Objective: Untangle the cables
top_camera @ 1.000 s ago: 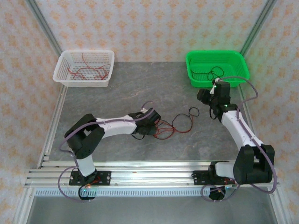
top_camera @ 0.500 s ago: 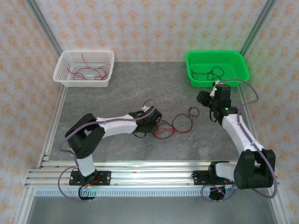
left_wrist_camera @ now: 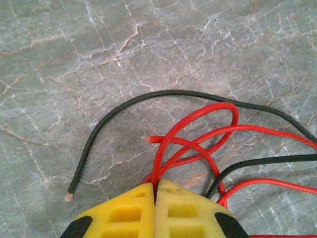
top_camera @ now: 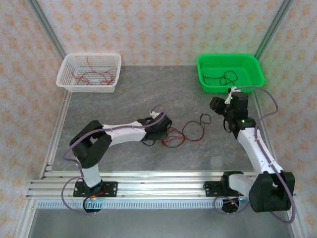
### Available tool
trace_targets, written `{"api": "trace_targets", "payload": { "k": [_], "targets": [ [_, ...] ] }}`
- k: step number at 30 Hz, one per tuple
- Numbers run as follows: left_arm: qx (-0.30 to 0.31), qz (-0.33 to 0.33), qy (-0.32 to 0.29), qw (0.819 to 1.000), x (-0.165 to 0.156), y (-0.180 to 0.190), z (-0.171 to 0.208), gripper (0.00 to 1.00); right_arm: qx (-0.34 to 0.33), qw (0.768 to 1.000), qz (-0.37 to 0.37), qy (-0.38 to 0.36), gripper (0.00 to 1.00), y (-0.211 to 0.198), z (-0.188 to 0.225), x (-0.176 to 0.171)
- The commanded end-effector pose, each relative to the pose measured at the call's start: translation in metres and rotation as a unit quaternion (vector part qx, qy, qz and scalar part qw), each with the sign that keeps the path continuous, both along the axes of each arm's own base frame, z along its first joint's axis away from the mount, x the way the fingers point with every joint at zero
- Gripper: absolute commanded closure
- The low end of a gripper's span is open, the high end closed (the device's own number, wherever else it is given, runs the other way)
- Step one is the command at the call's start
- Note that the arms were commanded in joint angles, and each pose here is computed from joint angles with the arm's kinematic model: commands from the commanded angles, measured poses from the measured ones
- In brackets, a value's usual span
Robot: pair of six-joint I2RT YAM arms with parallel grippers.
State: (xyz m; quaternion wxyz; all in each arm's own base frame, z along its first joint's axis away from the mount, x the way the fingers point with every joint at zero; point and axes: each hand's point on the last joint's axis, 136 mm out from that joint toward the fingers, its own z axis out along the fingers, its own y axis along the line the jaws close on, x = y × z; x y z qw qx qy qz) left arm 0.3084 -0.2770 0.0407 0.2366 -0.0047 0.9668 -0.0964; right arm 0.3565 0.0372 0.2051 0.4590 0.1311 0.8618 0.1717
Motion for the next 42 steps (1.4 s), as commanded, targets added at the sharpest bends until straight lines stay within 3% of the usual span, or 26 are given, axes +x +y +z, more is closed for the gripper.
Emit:
{"api": "trace_targets", "payload": {
  "k": [1, 12, 21, 32, 35, 42],
  "targets": [
    [-0.005, 0.004, -0.037, 0.999, 0.011, -0.006, 0.029, 1.0, 0.035, 0.999, 0.018, 0.002, 0.51, 0.013, -0.001, -0.013],
    [-0.06, -0.028, -0.131, 0.989, 0.012, -0.025, 0.155, 1.0, 0.12, 0.987, 0.102, 0.014, 0.51, 0.089, -0.013, -0.051],
    [-0.085, -0.044, -0.154, 0.983, 0.008, -0.028, 0.184, 1.0, 0.196, 0.964, 0.178, -0.01, 0.51, 0.171, 0.007, -0.074],
    [-0.131, -0.057, -0.181, 0.973, 0.0, -0.029, 0.215, 1.0, 0.206, 0.963, 0.173, 0.001, 0.52, 0.206, -0.007, -0.069],
    [-0.15, -0.059, -0.19, 0.968, -0.004, -0.028, 0.225, 1.0, 0.202, 0.968, 0.147, 0.004, 0.57, 0.201, -0.019, -0.062],
    [-0.166, -0.05, -0.218, 0.96, -0.01, -0.014, 0.249, 1.0, 0.206, 0.97, 0.125, 0.014, 0.83, 0.197, -0.039, -0.06]
  ]
}}
